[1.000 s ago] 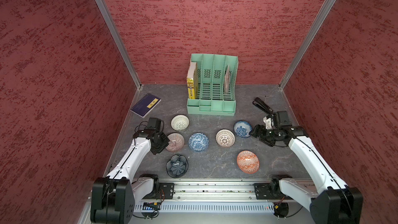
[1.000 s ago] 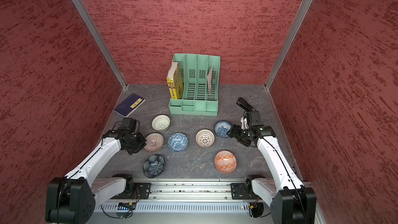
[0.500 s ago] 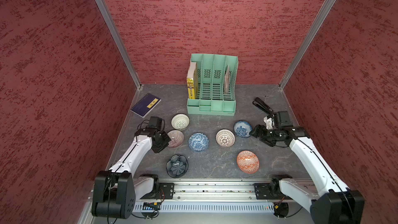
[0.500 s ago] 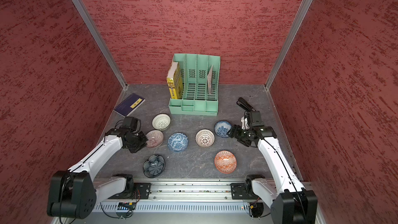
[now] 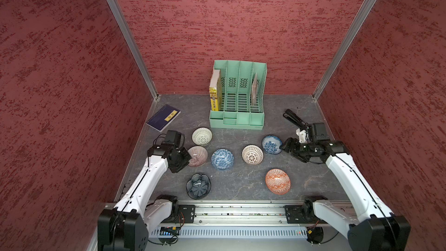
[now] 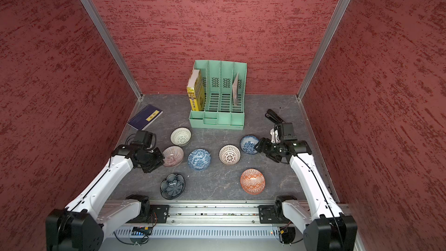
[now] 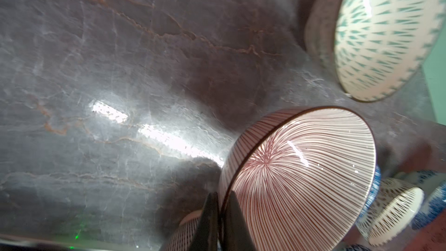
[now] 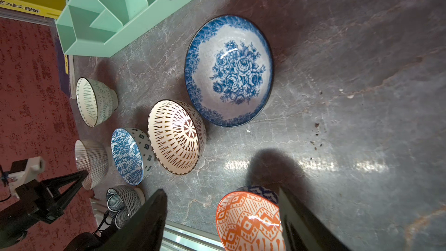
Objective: Stack the bowls
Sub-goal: Pick up the bowl from the center of the board.
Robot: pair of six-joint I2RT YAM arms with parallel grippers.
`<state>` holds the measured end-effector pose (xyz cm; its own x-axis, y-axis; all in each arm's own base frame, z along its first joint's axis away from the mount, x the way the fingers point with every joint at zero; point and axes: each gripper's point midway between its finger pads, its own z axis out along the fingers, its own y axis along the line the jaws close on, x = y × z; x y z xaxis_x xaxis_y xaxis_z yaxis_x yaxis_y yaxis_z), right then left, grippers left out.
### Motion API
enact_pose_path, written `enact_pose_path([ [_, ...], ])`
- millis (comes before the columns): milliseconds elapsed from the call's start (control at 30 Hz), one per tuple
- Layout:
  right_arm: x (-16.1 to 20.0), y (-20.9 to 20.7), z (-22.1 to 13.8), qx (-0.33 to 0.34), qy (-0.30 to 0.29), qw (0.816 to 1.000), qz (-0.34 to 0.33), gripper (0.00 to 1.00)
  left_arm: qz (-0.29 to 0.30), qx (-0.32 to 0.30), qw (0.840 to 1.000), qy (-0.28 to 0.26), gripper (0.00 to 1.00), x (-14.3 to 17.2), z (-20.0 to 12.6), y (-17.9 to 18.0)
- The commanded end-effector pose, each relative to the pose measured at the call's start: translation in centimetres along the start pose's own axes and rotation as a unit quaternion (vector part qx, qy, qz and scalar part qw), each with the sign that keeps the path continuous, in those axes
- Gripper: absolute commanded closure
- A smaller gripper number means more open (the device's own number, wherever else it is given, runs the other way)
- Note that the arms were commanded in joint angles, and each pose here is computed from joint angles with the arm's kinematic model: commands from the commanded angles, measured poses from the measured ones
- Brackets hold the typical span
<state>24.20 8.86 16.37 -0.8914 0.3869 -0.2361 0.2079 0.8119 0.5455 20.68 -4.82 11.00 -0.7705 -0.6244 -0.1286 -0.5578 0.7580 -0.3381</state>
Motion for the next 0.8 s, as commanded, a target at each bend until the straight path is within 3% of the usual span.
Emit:
enact_pose_path([
  [0,-0.2,1.8,-1.3,-0.023,-0.001,1.0,-0.016,0.26,0.02,0.034,0.999,-0.013,1.0,0.1,-3.6,-1.6],
  [233,-0.4,6.0,-3.6,-0.048,0.005,0.997,-0.066,0.34,0.124,0.093,0.988,-0.008,1.0,1.3,-8.2,-6.9],
  [367,-0.1,9.2,-4.3,-0.063,0.025,0.993,-0.097,0.38,0.194,0.094,0.976,0.0,1.0,2.6,-9.4,-11.0],
  [567,1.6,14.0,-4.3,-0.076,0.062,0.984,-0.15,0.43,0.273,0.077,0.958,0.034,1.0,5.2,-7.9,-15.8],
  [767,3.5,16.5,-3.2,-0.067,0.091,0.975,-0.189,0.49,0.313,0.073,0.945,0.058,1.0,7.4,-5.9,-18.9],
])
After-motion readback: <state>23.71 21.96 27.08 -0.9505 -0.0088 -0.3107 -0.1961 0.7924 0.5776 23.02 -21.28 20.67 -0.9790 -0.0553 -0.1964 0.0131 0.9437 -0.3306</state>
